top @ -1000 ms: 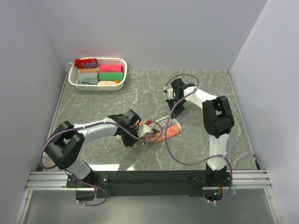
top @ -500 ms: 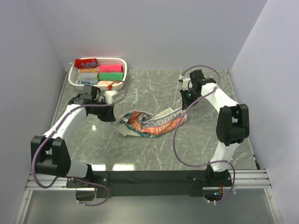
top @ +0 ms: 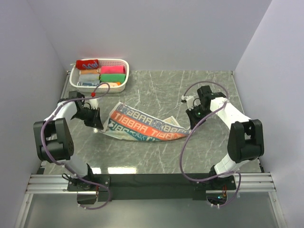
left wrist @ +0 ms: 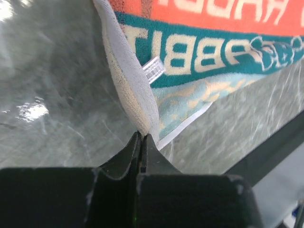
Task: Roll the towels
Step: Flatten the towel, then fold the towel
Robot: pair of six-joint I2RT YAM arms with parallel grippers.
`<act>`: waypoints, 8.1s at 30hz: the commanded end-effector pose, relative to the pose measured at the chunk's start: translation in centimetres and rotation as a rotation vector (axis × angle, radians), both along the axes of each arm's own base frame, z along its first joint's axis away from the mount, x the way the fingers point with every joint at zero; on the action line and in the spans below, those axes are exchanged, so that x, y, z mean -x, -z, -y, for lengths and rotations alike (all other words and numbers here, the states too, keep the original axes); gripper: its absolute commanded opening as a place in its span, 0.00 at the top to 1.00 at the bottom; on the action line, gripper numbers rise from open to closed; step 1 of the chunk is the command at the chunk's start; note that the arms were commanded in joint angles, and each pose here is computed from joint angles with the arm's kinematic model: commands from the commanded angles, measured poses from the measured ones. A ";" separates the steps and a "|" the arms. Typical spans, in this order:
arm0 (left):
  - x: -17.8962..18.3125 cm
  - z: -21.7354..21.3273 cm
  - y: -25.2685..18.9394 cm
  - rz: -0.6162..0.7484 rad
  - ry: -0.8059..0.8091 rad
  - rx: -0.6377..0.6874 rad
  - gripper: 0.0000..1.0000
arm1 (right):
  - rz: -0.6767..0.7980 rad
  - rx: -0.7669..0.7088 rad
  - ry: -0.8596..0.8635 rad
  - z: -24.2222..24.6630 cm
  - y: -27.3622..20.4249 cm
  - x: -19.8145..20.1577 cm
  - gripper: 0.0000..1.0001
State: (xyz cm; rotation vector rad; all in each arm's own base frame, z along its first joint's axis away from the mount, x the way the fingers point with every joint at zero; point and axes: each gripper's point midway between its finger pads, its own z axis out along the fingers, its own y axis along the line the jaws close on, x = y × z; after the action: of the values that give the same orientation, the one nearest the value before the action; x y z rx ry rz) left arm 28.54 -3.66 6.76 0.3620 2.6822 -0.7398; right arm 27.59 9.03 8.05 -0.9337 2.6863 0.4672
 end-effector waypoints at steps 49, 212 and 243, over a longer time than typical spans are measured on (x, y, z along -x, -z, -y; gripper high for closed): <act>-19.7 6.9 4.4 0.286 0.099 -0.290 0.55 | -0.060 -0.028 0.088 -2.0 0.7 -2.1 1.00; -15.0 -5.8 -6.3 0.304 -0.175 -0.188 0.49 | 0.154 0.030 0.399 -3.1 -1.5 -16.9 0.63; -15.8 -5.8 0.2 0.160 -0.159 -0.172 0.50 | 0.031 0.081 0.339 -4.7 5.1 -17.1 1.00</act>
State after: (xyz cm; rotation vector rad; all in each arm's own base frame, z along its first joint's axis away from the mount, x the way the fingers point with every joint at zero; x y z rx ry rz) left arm 43.17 2.52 5.76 0.2091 2.6281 -0.3895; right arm 44.28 13.32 1.96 -0.4626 2.7996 0.2635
